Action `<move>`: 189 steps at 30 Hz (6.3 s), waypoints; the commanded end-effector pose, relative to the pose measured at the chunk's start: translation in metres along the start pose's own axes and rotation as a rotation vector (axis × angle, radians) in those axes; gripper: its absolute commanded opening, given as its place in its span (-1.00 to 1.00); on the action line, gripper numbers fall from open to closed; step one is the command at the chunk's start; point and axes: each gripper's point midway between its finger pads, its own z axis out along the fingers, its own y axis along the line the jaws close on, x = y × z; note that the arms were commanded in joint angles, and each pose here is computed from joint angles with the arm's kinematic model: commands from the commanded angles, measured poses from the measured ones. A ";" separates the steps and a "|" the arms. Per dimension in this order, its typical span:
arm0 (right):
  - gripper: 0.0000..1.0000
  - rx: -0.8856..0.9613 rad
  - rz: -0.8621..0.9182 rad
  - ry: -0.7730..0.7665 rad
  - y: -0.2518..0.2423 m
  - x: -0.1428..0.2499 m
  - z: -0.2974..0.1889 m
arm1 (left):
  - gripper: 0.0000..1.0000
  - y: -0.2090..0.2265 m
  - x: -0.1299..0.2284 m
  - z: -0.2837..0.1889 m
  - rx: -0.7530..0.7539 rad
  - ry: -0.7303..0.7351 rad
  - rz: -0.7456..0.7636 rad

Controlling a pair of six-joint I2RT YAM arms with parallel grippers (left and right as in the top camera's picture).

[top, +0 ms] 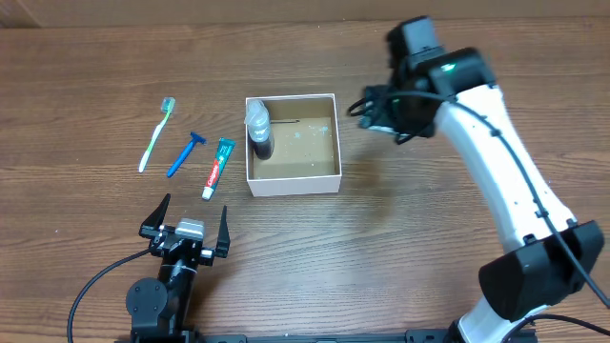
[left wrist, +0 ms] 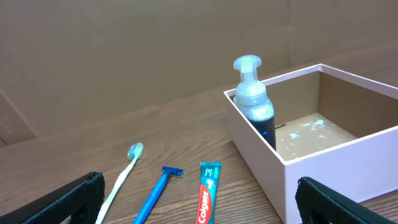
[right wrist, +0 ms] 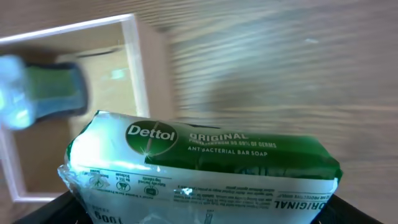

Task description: Pack container

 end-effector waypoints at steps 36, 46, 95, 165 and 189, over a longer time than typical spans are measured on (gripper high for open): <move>0.40 -0.036 -0.201 -0.144 0.109 -0.017 0.121 | 1.00 0.002 0.000 0.000 -0.012 -0.003 0.005; 0.40 0.014 -0.220 -0.117 0.099 -0.011 0.145 | 1.00 0.002 0.000 0.000 -0.012 -0.003 0.005; 0.81 0.011 -0.220 -0.120 0.101 -0.012 0.151 | 1.00 0.002 0.000 0.000 -0.012 -0.004 0.005; 0.89 -0.036 -0.306 -0.203 0.136 -0.049 0.053 | 1.00 0.002 0.000 0.000 -0.012 -0.003 0.005; 1.00 0.160 0.384 -0.253 -0.149 -0.001 -0.183 | 1.00 0.002 0.000 0.000 -0.012 -0.003 0.005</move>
